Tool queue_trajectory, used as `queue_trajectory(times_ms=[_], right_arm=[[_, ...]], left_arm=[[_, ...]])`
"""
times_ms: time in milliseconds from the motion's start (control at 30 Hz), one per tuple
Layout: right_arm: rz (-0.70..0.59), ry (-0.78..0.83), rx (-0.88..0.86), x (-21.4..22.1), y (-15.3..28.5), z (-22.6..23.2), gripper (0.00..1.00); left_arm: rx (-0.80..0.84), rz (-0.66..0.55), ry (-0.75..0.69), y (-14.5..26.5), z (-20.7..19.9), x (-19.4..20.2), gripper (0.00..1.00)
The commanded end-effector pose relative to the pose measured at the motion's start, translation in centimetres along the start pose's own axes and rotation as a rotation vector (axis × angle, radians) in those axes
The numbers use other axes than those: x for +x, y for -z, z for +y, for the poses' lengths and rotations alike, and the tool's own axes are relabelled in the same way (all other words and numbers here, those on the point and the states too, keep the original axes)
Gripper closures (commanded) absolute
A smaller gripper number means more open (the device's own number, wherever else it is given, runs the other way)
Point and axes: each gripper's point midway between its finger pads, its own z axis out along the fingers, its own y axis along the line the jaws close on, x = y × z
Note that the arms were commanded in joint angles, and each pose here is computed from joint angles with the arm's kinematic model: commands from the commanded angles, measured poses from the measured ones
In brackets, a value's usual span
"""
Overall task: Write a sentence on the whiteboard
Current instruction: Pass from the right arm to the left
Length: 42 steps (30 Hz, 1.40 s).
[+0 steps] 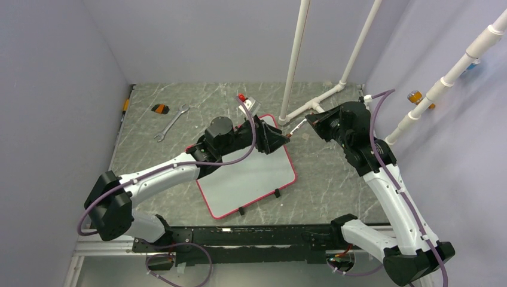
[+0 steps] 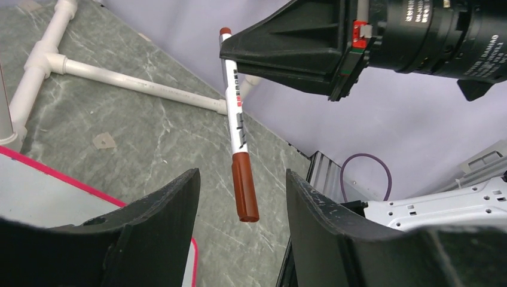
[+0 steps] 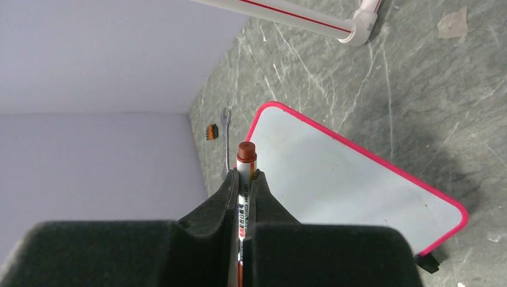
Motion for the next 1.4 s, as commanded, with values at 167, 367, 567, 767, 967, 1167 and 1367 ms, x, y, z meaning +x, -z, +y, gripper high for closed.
queue_trajectory(times_ms=[167,367,567,767,967,1167,1367], right_arm=[[0.001,-0.037,-0.080,-0.2,0.4,2.0,1.00],[0.017,-0.046,-0.078,0.2,0.2,1.8,1.00],[0.013,-0.056,-0.094,0.2,0.2,2.0,1.00],[0.008,-0.064,-0.101,0.1,0.3,2.1,1.00],[0.014,-0.066,-0.099,0.3,0.0,2.0,1.00],[0.025,-0.011,-0.174,0.5,0.4,3.0,1.00],[0.060,0.199,-0.425,1.7,2.5,5.6,0.31]], left_arm=[[0.074,-0.044,0.004,-0.7,-1.6,-1.3,0.49],[0.085,-0.045,-0.010,-0.7,-1.9,-1.5,0.62],[0.089,-0.015,-0.018,-1.0,-1.8,-1.2,0.65],[0.090,0.003,-0.011,-1.1,-1.7,-0.6,0.53],[0.063,-0.001,-0.014,-0.8,-1.4,-0.7,0.71],[0.047,0.022,-0.020,-0.7,-1.1,-0.5,1.00],[0.083,0.084,-0.095,0.4,-2.0,-1.5,1.00]])
